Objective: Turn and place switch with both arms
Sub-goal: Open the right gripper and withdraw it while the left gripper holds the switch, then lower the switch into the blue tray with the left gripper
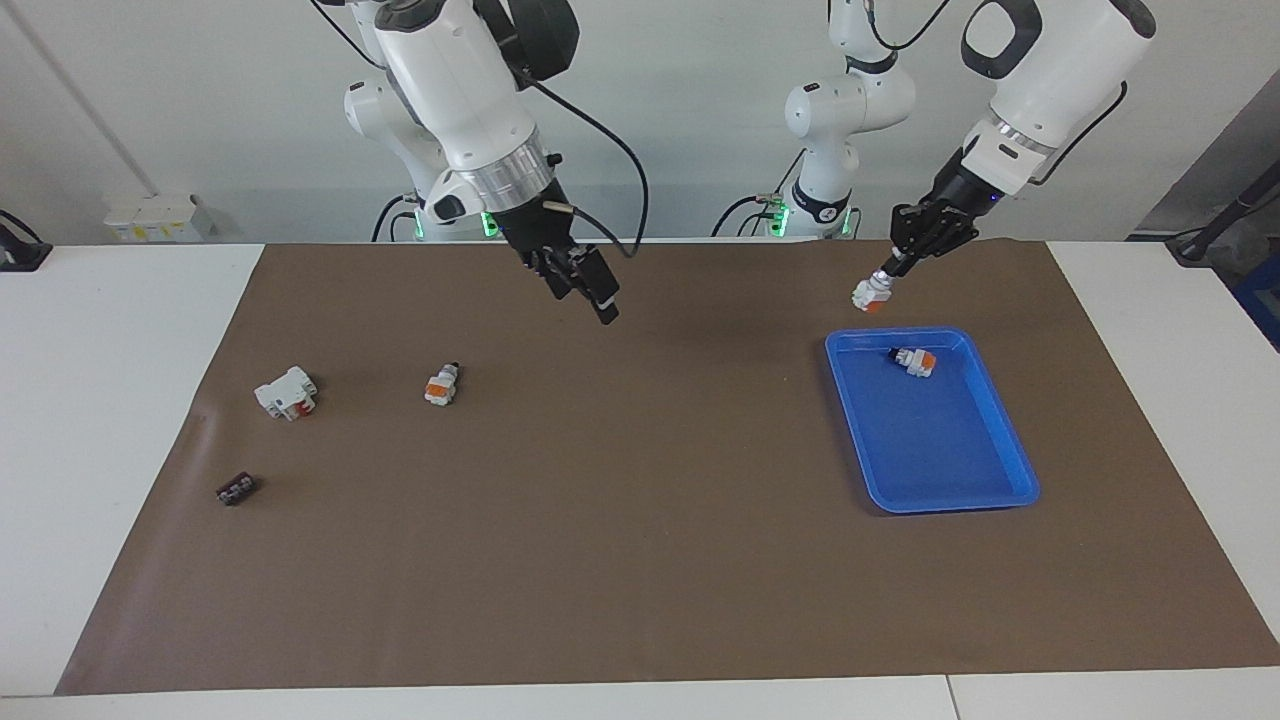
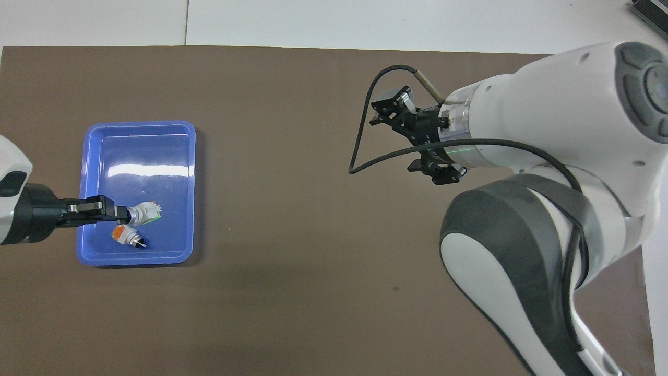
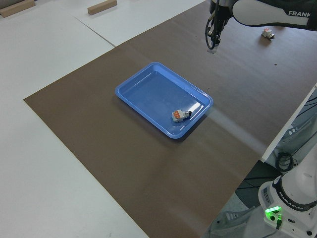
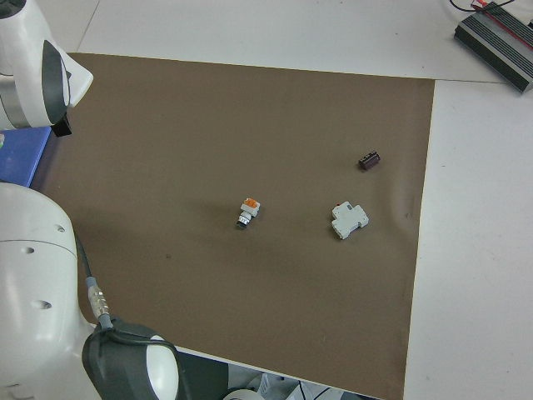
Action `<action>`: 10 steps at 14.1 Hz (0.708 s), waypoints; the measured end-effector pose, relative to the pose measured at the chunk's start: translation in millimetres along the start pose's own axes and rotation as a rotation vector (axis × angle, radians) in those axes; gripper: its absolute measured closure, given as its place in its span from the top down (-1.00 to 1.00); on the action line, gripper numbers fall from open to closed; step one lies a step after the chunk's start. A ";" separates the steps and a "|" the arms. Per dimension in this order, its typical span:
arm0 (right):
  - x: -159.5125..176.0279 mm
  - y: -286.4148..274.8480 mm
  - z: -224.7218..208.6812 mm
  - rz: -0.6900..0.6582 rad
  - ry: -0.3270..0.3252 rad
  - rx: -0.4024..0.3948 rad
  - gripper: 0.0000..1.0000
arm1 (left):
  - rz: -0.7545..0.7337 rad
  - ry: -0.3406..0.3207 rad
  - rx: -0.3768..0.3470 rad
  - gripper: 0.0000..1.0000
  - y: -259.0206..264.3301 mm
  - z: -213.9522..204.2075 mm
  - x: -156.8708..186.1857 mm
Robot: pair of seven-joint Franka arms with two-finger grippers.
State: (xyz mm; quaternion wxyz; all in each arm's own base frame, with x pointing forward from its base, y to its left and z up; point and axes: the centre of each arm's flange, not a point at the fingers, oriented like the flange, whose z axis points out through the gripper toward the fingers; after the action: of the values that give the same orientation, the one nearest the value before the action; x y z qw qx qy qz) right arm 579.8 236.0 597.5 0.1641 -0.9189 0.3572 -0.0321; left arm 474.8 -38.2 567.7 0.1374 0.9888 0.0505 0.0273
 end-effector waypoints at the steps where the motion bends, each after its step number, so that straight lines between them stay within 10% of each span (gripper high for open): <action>1: 11.9 8.7 -0.4 -0.075 0.039 -0.047 1.00 | -0.005 0.005 0.037 -0.80 -9.6 -1.7 1.3; 10: 112.1 103.7 -59.1 -0.507 0.064 -0.243 1.00 | 0.010 0.012 0.170 -0.80 -50.7 73.4 43.1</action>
State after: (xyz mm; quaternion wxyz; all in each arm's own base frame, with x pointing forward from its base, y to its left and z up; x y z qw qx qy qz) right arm 585.7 73.1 613.1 0.0280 -0.9904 0.1223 -0.0581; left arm 517.9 -4.7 485.0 0.0526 0.9970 0.0483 0.0293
